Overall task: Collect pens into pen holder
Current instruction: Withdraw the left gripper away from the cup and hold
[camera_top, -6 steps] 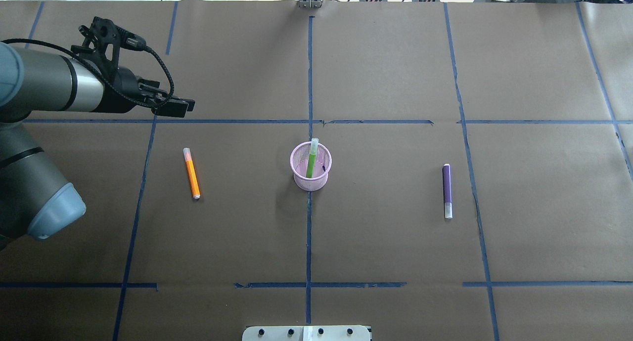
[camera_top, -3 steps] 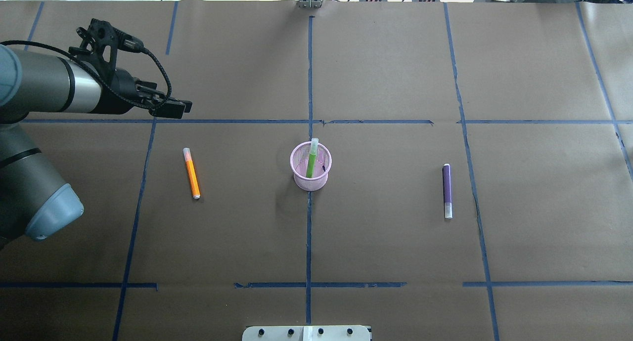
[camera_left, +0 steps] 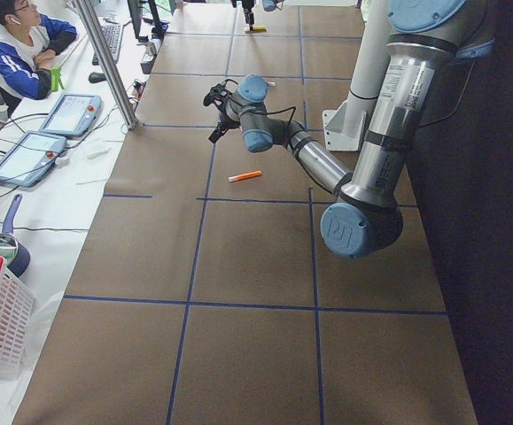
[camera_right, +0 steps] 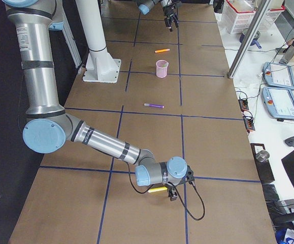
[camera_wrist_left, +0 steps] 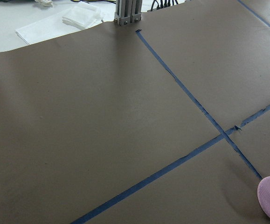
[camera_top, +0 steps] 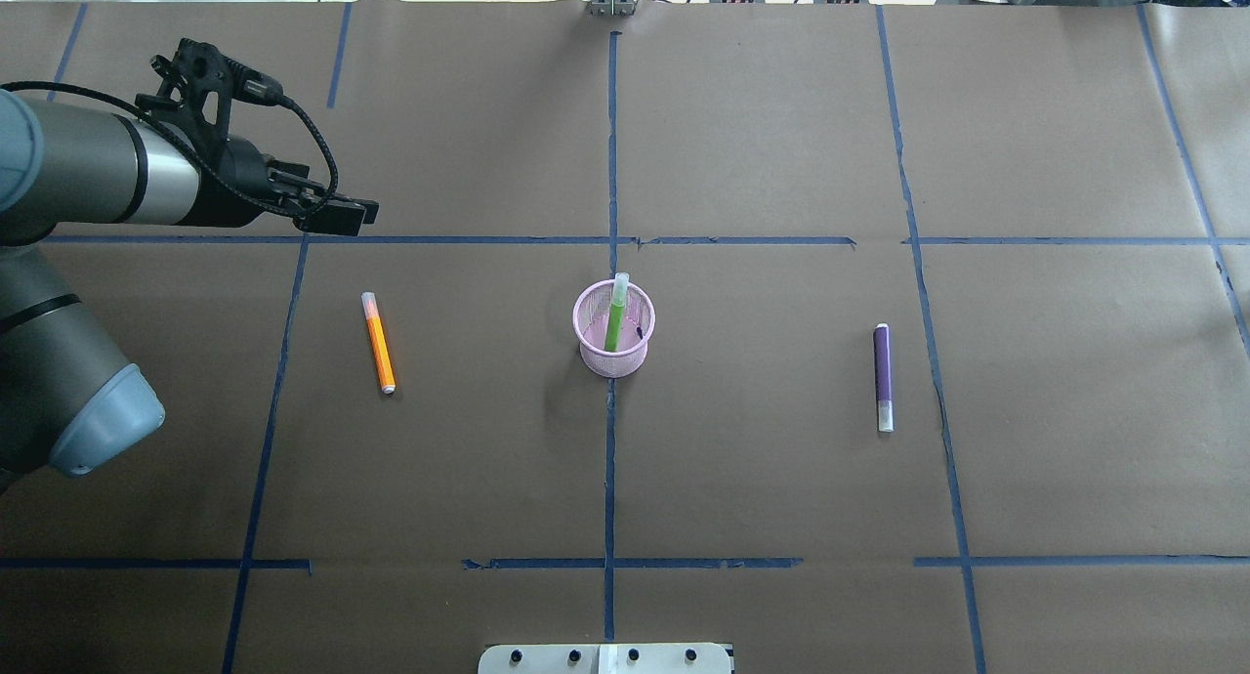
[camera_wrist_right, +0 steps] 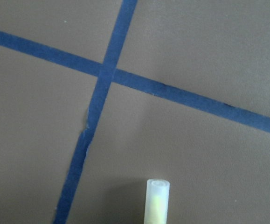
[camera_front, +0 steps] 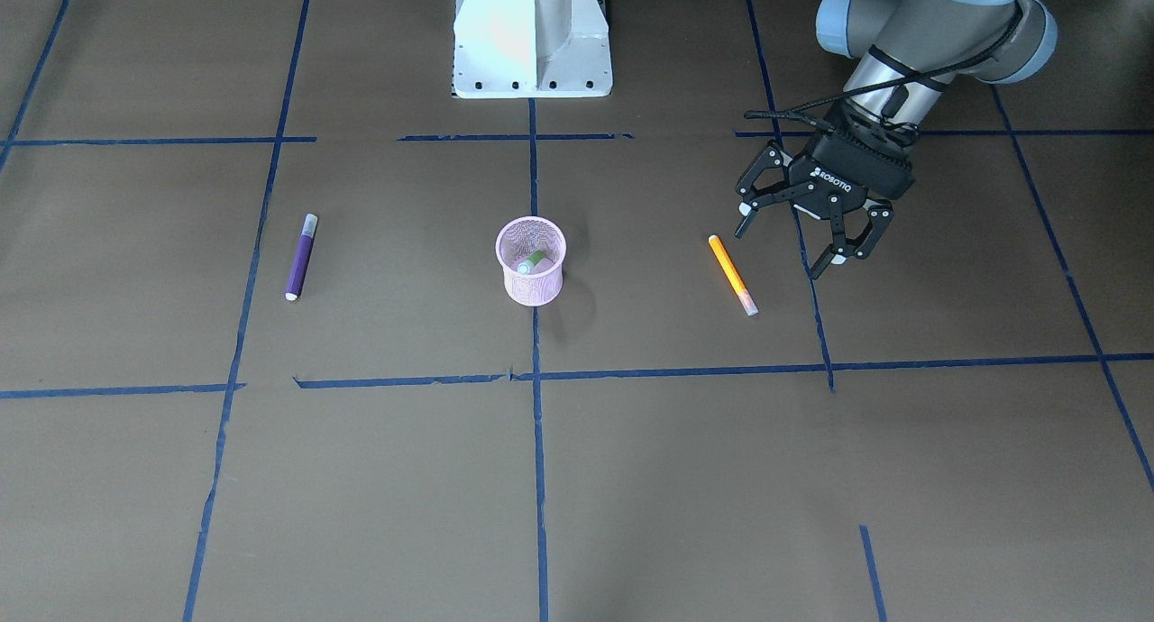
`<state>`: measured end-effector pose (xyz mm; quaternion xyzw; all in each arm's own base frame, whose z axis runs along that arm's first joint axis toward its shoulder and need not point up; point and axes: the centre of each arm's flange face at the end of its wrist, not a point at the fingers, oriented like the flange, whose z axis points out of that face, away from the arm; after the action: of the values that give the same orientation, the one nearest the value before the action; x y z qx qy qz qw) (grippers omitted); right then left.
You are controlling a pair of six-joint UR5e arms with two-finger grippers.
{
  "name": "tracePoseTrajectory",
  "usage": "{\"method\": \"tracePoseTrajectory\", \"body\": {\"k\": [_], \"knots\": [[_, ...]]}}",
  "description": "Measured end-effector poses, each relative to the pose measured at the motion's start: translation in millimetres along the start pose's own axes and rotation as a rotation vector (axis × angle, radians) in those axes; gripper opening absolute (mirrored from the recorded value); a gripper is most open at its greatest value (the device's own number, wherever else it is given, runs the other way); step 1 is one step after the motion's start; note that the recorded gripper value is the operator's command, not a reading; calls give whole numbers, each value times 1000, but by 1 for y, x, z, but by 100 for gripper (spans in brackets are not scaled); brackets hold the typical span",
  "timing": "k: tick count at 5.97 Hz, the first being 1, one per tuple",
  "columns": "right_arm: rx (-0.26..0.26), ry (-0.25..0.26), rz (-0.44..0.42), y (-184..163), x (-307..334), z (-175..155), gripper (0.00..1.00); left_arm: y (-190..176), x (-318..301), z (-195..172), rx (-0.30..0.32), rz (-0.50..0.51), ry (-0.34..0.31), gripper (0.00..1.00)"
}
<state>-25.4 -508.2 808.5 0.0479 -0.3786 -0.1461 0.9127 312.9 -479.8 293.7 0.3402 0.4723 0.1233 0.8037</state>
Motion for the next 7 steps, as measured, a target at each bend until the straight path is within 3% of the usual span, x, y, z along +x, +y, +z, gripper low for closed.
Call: {"method": "tracePoseTrajectory", "body": {"k": [1,4,6,7], "knots": [[-5,0,-3,-1,-2,2,81,2,-2,0,-3,13,-3,100],[-10,-2,-8,-2,-5,4,28,6,-6,0,-9,20,-8,100],[-9,-2,-12,-1,-5,4,2,6,-6,1,-9,20,-8,100],[-9,-3,-16,0,-5,4,0,6,-6,1,-9,20,-8,100]]}}
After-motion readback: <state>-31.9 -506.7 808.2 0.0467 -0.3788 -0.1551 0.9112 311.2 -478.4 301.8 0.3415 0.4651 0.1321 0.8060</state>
